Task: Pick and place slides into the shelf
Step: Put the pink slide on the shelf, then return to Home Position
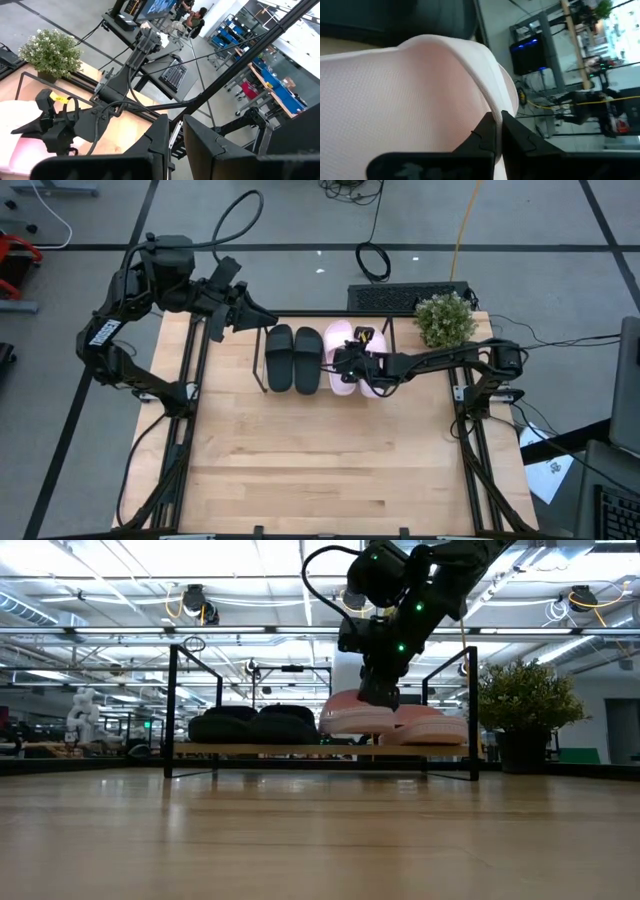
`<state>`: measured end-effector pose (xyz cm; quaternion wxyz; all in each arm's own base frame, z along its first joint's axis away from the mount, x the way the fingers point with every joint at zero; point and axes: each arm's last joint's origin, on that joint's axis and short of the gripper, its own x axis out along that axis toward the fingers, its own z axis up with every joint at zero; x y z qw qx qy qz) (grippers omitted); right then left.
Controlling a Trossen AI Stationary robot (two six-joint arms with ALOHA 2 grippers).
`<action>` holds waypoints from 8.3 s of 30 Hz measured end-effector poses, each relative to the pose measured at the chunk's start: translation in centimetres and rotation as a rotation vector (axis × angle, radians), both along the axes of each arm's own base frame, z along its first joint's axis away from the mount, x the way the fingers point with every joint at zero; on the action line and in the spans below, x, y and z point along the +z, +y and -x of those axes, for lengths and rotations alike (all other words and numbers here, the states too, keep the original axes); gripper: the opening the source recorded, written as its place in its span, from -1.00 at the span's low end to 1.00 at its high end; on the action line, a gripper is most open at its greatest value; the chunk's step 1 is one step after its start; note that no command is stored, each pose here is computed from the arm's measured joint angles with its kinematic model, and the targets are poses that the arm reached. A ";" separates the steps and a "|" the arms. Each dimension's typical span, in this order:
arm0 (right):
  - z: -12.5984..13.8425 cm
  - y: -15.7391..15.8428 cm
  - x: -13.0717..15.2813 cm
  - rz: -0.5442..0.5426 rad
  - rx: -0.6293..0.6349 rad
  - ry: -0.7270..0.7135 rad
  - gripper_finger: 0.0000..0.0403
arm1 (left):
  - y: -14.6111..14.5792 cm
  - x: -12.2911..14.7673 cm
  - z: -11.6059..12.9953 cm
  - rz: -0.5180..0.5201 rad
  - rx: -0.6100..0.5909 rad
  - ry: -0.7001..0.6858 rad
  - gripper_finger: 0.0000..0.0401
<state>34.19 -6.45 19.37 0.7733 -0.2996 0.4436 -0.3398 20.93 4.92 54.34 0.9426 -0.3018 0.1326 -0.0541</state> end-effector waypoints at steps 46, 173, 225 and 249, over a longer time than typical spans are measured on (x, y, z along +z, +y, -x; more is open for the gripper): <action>0.6 -0.8 -0.6 -0.089 -0.012 0.020 -1.00 | 0.0 0.0 0.0 0.000 -0.003 -0.001 -0.74; 26.9 9.7 9.3 -0.711 0.449 -1.251 -0.96 | -10.6 -30.9 10.6 -0.343 -0.332 -0.353 -0.74; 26.3 10.6 -0.5 -1.032 0.574 -1.314 -0.95 | -9.2 -35.2 12.8 -0.330 -0.262 -0.424 -0.74; 25.9 9.6 -0.8 -0.883 0.445 -1.334 -0.96 | -7.5 -37.2 11.5 -0.366 -0.168 -0.375 -0.74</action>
